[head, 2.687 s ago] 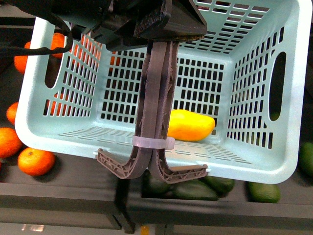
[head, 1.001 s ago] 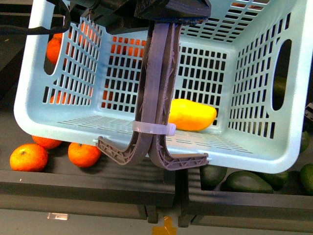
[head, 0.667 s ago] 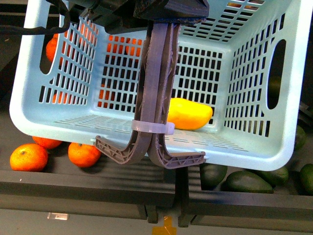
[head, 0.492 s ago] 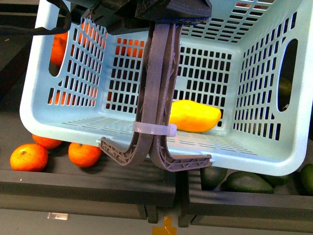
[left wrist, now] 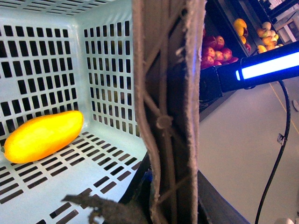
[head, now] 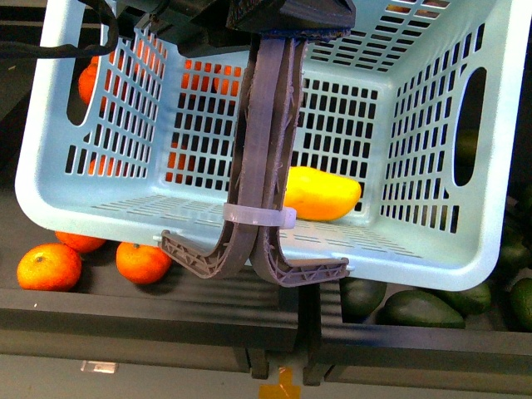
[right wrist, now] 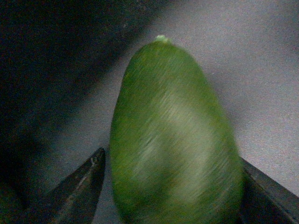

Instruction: Pick mango and avocado into basket

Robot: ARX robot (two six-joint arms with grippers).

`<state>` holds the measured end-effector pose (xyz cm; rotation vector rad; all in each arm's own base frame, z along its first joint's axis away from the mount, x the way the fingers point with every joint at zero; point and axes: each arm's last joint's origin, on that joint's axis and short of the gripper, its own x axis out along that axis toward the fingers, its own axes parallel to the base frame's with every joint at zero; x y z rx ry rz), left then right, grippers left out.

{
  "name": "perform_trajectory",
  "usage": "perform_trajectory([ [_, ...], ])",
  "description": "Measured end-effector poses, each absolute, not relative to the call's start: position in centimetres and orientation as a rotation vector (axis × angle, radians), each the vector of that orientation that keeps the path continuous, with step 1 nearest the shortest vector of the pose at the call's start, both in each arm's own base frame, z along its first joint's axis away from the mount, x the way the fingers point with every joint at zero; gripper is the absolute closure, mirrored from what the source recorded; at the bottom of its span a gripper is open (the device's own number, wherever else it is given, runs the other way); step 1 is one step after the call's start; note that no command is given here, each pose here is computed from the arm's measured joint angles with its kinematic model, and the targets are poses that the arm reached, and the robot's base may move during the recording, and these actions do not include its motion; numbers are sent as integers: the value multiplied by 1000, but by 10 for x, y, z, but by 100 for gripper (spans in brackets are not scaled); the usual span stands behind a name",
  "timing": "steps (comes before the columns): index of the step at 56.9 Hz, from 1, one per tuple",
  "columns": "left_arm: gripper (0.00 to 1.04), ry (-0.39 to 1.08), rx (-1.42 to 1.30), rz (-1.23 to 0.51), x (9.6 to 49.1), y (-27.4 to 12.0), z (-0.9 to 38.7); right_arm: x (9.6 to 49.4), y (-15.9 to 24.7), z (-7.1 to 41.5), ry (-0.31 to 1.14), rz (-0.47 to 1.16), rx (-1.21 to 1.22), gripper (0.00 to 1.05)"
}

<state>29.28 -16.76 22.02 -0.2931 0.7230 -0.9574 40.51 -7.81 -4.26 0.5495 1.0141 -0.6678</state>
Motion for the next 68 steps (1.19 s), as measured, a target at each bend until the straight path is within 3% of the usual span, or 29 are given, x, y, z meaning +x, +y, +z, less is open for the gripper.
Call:
perform_trajectory([
  [7,97,723,-293,-958,293,-168,220,404,-80,-16,957,-659,531,49],
  [11,97,723,-294,-960,293,-168,220,403,-83,3,918,-651,520,51],
  [18,97,724,-295,-962,293,-168,220,392,-80,83,755,-579,481,52],
  [25,97,724,-294,-961,293,-168,220,369,-44,171,611,-372,488,52],
  [37,97,724,-294,-961,293,-168,220,323,32,260,478,-47,479,52],
  [47,97,724,-294,-961,293,-168,220,304,81,261,514,50,430,52],
  [64,97,724,-294,-961,293,-168,220,297,113,223,604,51,355,52],
  [68,97,724,-294,-961,293,-168,220,296,118,222,603,67,349,42],
])
